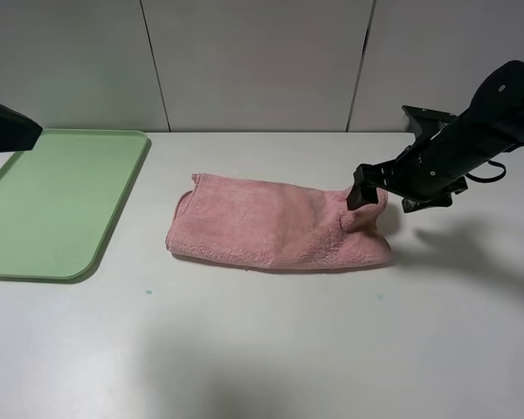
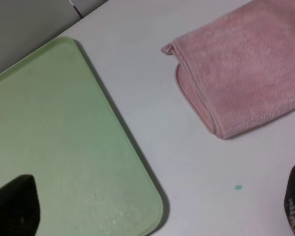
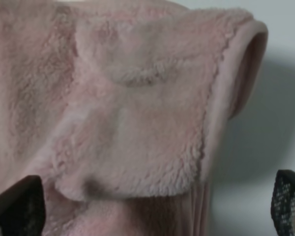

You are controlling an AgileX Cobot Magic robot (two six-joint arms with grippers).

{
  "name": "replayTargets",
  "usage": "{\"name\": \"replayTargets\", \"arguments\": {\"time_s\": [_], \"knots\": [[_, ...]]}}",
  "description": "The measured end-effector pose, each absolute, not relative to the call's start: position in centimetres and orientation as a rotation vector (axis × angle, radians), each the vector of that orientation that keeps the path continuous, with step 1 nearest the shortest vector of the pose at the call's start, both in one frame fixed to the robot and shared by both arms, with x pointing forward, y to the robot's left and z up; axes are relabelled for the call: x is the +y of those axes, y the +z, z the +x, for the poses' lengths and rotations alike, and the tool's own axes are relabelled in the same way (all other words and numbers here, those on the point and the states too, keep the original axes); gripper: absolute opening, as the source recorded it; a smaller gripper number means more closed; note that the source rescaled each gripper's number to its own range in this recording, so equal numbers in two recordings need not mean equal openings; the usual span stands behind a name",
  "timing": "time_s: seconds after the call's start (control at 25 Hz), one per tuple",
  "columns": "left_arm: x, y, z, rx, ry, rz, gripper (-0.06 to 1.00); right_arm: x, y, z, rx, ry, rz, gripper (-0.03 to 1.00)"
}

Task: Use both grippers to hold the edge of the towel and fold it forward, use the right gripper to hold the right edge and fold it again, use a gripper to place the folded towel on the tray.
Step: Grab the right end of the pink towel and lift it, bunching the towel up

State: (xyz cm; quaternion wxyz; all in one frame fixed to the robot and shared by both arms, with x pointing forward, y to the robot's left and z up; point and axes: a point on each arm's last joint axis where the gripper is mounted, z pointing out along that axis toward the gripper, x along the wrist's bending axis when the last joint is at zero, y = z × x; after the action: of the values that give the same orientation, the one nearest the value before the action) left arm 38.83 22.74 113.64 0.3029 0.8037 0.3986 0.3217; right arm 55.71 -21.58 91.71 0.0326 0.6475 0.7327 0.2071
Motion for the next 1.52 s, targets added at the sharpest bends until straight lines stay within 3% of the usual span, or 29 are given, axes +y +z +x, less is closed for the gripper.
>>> {"name": "replayTargets", "arguments": {"time_s": [0.8,1.52], "knots": [[22.7,113.6,38.8,1.056,0.853,2.130,1.00,-21.7,87.4,56.2,2.280,0.561,2.064,1.00],[22.7,113.6,38.8,1.056,0.853,2.130,1.00,-21.6,86.8,56.6,2.198,0.579,2.171,0.98]]}}
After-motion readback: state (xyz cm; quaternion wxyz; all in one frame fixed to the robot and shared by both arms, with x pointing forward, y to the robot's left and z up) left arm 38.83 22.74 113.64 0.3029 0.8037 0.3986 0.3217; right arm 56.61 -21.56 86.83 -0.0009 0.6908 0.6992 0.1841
